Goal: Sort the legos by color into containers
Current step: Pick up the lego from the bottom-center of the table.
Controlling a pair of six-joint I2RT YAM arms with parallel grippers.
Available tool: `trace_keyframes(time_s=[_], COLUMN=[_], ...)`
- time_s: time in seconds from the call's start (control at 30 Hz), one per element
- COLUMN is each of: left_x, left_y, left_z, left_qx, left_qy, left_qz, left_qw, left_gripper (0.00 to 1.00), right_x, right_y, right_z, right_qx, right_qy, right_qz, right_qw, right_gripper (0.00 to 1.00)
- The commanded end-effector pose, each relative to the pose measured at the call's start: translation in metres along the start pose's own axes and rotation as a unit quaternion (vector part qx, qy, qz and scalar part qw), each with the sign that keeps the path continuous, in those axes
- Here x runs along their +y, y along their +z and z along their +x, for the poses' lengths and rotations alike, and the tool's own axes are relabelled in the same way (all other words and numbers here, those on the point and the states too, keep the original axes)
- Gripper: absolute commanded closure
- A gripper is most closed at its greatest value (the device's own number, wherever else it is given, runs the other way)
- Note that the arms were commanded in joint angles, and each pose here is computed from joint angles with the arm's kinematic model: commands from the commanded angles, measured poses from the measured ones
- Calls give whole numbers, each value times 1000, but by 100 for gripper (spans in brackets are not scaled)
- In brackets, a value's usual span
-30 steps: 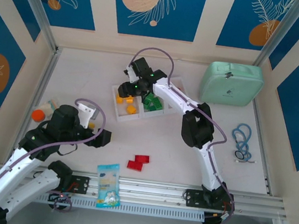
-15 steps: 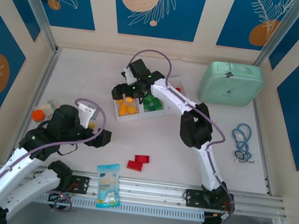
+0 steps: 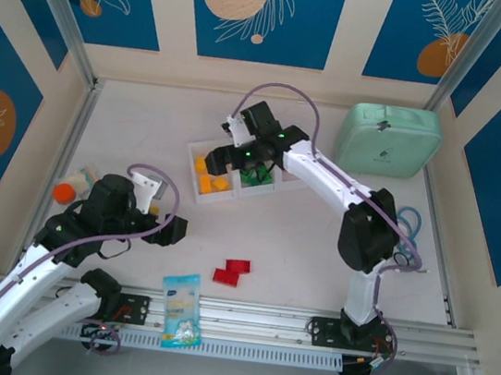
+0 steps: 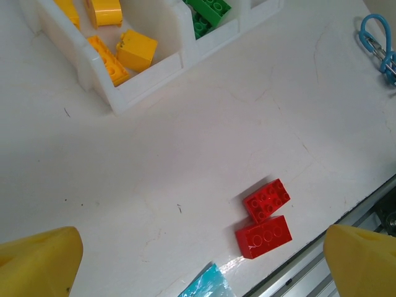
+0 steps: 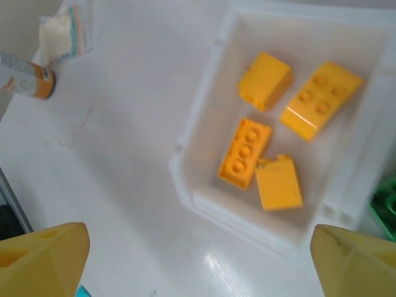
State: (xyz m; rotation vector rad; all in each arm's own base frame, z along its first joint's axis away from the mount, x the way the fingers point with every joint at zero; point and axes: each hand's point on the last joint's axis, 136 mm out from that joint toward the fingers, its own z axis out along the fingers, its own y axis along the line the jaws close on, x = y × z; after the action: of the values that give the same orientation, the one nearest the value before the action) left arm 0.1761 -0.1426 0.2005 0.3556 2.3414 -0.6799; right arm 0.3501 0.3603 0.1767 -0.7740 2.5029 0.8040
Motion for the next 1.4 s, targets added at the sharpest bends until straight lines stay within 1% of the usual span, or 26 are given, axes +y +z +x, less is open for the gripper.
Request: trace_keyframes(time_s=[0.0, 0.1, 0.13, 0.2, 0.27, 0.33, 0.37, 0.4, 0.43, 0.47, 0.63, 0.73, 0.83, 0.97, 1.1, 1.23, 1.37], left_x=[3, 3, 3, 3, 3, 4, 4, 4, 4, 4, 2, 2, 1, 1, 0, 0, -1], left_y=[0, 1, 1, 1, 1, 0, 0, -1, -1, -2, -5, -6, -8, -11, -11, -11, -12], left_z=[-1, -1, 0, 0, -1, -1, -1, -1, -2, -2, -4, -4, -5, -6, -6, -6, -6], left_qx=[-3, -1, 0, 1, -1, -3, -4, -4, -6, -8, -17, -20, -23, -31, -34, -33, -34], left_qy=[9, 9, 9, 8, 9, 8, 9, 8, 9, 9, 12, 14, 15, 16, 17, 17, 17], left_qz=[-7, -6, -6, -7, -7, -9, -9, -10, -10, -10, -7, -5, -2, -2, -1, 0, 2], left_qw=[1000, 1000, 1000, 1000, 1000, 1000, 1000, 1000, 1000, 1000, 1000, 1000, 1000, 999, 999, 999, 999], left_gripper=[1, 1, 1, 1, 1, 1, 1, 1, 1, 1, 1, 1, 1, 1, 1, 1, 1], right_x=[-11, -12, -10, -3, 6, 13, 14, 16, 21, 24, 31, 34, 36, 38, 39, 35, 27], right_y=[-15, -25, -28, -32, -31, -30, -28, -27, -28, -30, -35, -29, -19, -10, 3, 17, 29], right_z=[19, 40, 47, 67, 97, 127, 145, 157, 169, 178, 205, 228, 242, 251, 260, 259, 259], right_qx=[7, 15, 19, 36, 70, 102, 116, 121, 122, 123, 126, 143, 147, 158, 165, 165, 178], right_qy=[-51, -117, -150, -235, -335, -427, -467, -496, -516, -522, -508, -522, -540, -541, -563, -568, -567], right_qz=[11, 36, 49, 76, 102, 110, 109, 103, 92, 82, 50, 28, 22, 22, 27, 32, 43], right_qw=[999, 992, 987, 968, 934, 892, 870, 854, 843, 840, 851, 841, 829, 826, 809, 806, 803], right_gripper=[8, 8, 8, 7, 7, 6, 5, 5, 4, 4, 5, 6, 6, 8, 10, 13, 17])
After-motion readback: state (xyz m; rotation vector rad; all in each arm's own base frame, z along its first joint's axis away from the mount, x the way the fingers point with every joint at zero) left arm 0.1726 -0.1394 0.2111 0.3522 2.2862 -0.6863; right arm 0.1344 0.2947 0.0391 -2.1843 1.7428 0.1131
